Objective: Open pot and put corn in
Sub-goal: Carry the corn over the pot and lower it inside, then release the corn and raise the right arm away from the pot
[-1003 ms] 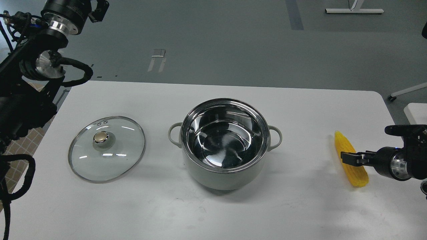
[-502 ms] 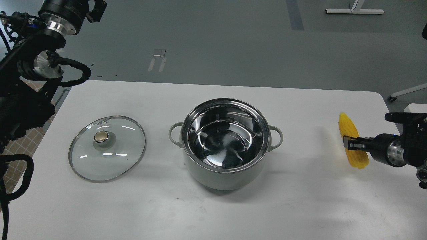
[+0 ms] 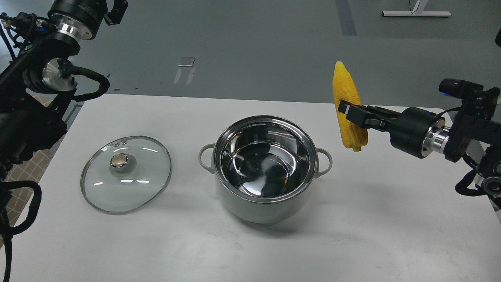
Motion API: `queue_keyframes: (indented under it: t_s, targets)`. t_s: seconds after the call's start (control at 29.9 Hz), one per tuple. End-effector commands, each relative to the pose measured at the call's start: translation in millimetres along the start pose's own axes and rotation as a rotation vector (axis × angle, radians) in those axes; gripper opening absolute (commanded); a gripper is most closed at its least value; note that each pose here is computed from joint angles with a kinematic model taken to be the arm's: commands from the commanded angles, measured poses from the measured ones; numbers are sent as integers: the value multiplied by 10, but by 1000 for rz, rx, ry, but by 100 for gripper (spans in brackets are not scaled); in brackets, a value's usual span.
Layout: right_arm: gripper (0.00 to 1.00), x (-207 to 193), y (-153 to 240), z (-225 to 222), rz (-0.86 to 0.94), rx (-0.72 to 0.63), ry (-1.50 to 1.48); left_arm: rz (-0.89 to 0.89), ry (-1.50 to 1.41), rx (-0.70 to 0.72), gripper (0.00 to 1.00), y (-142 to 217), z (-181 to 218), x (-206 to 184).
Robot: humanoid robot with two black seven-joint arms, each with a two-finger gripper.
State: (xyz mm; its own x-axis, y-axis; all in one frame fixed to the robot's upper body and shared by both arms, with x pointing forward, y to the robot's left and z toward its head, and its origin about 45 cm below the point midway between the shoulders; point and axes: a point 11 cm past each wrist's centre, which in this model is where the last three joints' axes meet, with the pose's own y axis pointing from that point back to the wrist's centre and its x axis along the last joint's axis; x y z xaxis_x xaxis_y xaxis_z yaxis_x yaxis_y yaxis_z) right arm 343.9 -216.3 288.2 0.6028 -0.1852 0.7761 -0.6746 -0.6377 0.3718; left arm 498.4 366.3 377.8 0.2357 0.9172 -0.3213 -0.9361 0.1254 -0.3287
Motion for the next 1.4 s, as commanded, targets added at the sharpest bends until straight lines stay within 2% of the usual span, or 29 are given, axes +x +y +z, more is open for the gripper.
queue_keyframes:
  t_s: [0.0, 0.13, 0.37, 0.57, 0.74, 0.8, 1.04, 1.07, 1.1, 1.3, 1.37]
  targets:
    - [13, -175, -260, -286, -77, 63, 38, -3, 0, -2, 92, 0, 8, -3]
    - [13, -451, -520, -514, -163, 111, 89, -5, 7, -2, 93, -6, -3, -22]
    - [16, -691, -780, -576, -201, 103, 128, -7, 4, -6, 92, 2, 11, -7]
    - [32, -764, -936, -583, -214, 95, 109, -4, 1, -3, 93, 22, 1, 17]
    - [50, -803, -1001, -597, -218, 94, 99, -8, 4, -8, 92, 2, 16, -8]
    - [61, -840, -1004, -593, -228, 93, 100, -8, 4, -8, 93, 2, 16, -8]
    - [79, -909, -996, -594, -249, 96, 107, -9, 4, -7, 92, 1, 10, -14]
    - [90, -910, -995, -592, -249, 96, 104, -9, 5, -8, 93, 1, 5, -14]
    - [96, -912, -996, -605, -249, 101, 103, -7, 4, -6, 92, 1, 3, -13]
    - [96, -802, -1001, -656, -218, 118, 89, -7, 9, -11, 93, -3, 5, -19]
    - [97, -594, -981, -662, -157, 121, 69, -7, 8, -9, 93, -3, 1, -20]
